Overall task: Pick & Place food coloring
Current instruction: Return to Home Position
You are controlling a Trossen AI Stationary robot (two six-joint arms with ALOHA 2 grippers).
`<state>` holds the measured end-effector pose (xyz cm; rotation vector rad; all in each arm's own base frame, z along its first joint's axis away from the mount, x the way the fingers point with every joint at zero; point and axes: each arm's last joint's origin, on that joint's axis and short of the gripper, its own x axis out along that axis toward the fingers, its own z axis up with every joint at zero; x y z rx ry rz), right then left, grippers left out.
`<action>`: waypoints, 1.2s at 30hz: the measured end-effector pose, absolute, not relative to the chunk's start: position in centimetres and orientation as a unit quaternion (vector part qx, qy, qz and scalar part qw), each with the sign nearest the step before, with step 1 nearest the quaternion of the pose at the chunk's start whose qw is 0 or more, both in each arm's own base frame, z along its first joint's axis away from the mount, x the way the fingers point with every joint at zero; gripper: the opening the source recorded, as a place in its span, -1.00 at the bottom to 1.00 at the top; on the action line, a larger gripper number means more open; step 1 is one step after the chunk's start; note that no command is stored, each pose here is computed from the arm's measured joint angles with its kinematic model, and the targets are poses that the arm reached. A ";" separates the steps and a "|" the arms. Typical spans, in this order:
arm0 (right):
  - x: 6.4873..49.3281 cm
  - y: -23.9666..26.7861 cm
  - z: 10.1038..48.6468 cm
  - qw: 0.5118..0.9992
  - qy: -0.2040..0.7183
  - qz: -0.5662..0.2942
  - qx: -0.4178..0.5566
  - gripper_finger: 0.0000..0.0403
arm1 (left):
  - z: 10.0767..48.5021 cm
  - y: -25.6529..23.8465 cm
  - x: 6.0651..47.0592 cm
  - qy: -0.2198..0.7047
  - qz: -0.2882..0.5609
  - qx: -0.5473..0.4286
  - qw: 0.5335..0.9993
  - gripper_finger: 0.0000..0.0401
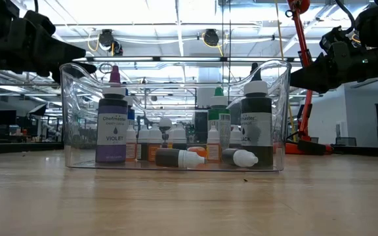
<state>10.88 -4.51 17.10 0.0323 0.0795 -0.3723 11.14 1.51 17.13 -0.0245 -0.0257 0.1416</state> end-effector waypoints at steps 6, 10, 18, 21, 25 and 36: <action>10.9 -4.5 17.1 0.982 0.039 -0.185 0.016 -0.15 | 16.9 1.5 11.2 -0.002 0.062 -0.016 0.998 0.89; 10.9 -4.5 17.1 0.982 0.040 -0.185 0.016 -0.15 | 16.9 1.5 11.2 -0.002 0.065 -0.017 0.998 0.89; 10.9 -4.4 17.1 0.982 0.034 -0.178 0.055 -0.15 | 17.0 1.5 11.2 -0.003 0.067 -0.014 0.998 0.89; 11.0 -4.3 17.0 0.986 0.035 -0.149 0.071 -0.15 | 17.0 1.5 11.2 -0.003 0.066 -0.014 0.998 0.89; 11.0 -4.0 16.8 0.991 0.012 -0.114 0.062 -0.15 | 17.0 1.5 11.2 -0.004 0.067 -0.014 0.998 0.89; 10.6 -3.8 16.9 0.988 0.001 -0.152 0.035 -0.15 | 17.0 1.5 11.2 -0.004 0.067 -0.015 0.998 0.89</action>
